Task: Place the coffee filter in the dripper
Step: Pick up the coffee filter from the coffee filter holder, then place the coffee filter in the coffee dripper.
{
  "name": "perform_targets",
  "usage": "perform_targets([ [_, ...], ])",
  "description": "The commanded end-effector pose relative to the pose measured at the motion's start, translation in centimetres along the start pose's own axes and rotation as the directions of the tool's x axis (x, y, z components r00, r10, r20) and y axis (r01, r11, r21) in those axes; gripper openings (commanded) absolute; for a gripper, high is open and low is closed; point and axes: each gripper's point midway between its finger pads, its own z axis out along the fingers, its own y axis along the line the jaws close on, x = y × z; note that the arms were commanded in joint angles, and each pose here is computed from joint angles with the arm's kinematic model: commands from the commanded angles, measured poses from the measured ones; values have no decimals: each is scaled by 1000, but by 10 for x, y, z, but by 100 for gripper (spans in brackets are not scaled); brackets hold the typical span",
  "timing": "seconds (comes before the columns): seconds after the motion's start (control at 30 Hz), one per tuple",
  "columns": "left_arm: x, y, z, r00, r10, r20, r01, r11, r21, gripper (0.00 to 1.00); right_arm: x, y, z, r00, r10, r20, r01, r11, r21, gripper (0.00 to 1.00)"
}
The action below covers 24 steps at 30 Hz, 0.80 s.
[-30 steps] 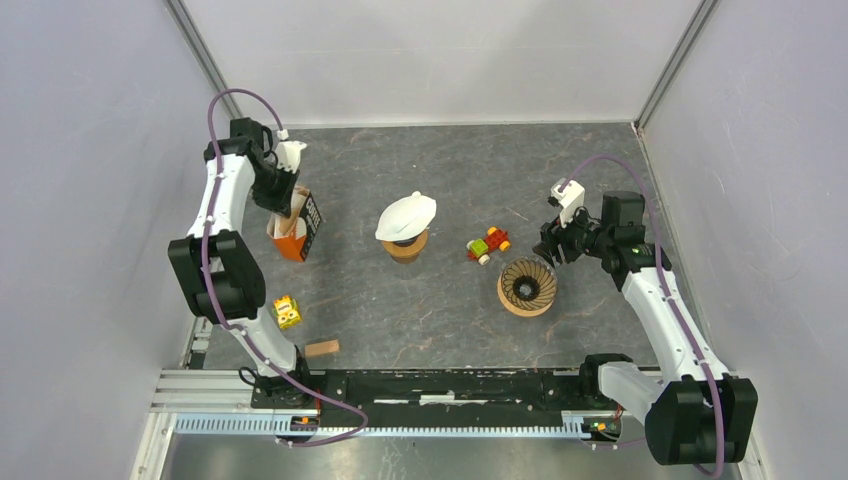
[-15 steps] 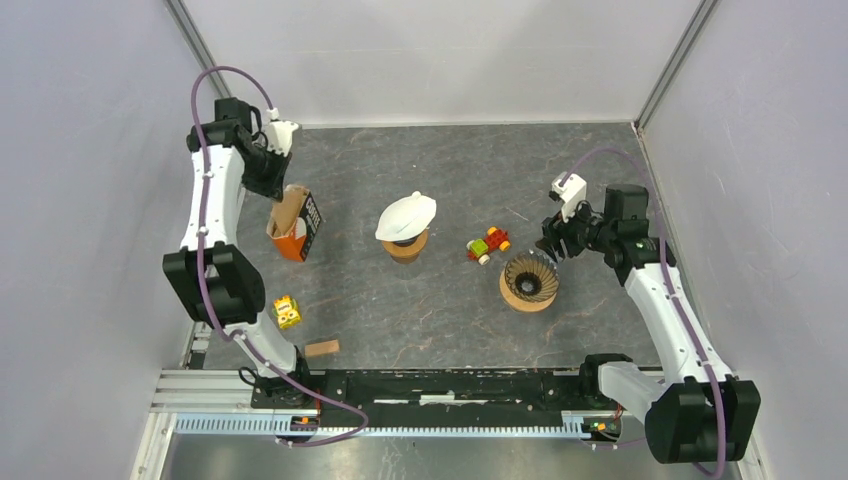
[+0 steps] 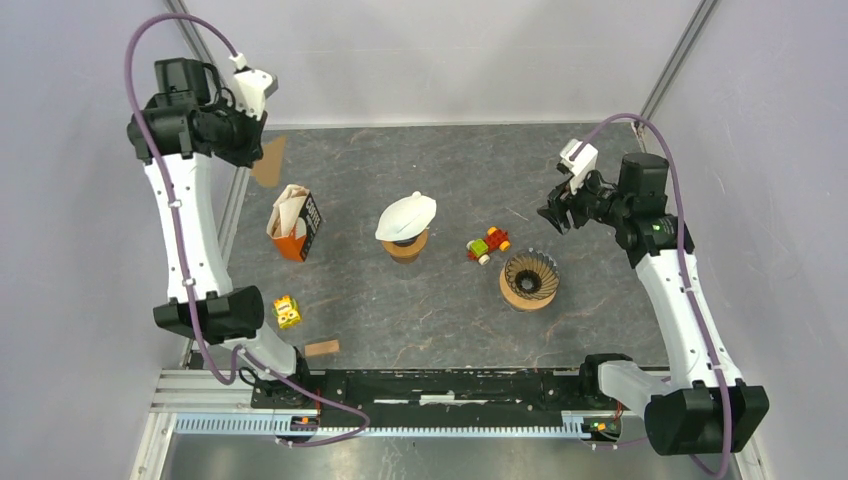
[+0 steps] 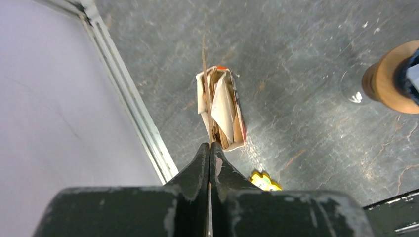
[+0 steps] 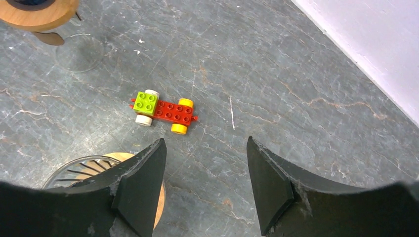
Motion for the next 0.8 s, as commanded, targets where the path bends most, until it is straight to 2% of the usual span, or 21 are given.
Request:
perform_targets([
  [0.0,-25,-21,-47,991,27,133,-30,999,22,2,-26,8,-8,996,-49,79,52,998,-38,68],
  [0.2,-70,-64,-84,952,-8,307,-31,992,122,2,-62,24,-13,980,-81,183,100,991,-94,69],
  [0.37,-107,-119,-114,901,-22,433,-98,962,253,2,-99,50,-5,955,-126,268,173,972,-158,70],
  [0.53,-127,-180,-136,862,-14,507,-215,895,391,2,-144,78,-4,910,-148,388,250,941,-229,73],
  [0.77,-123,-246,-135,861,52,506,-369,748,551,2,-185,98,-29,833,-240,498,399,885,-241,87],
])
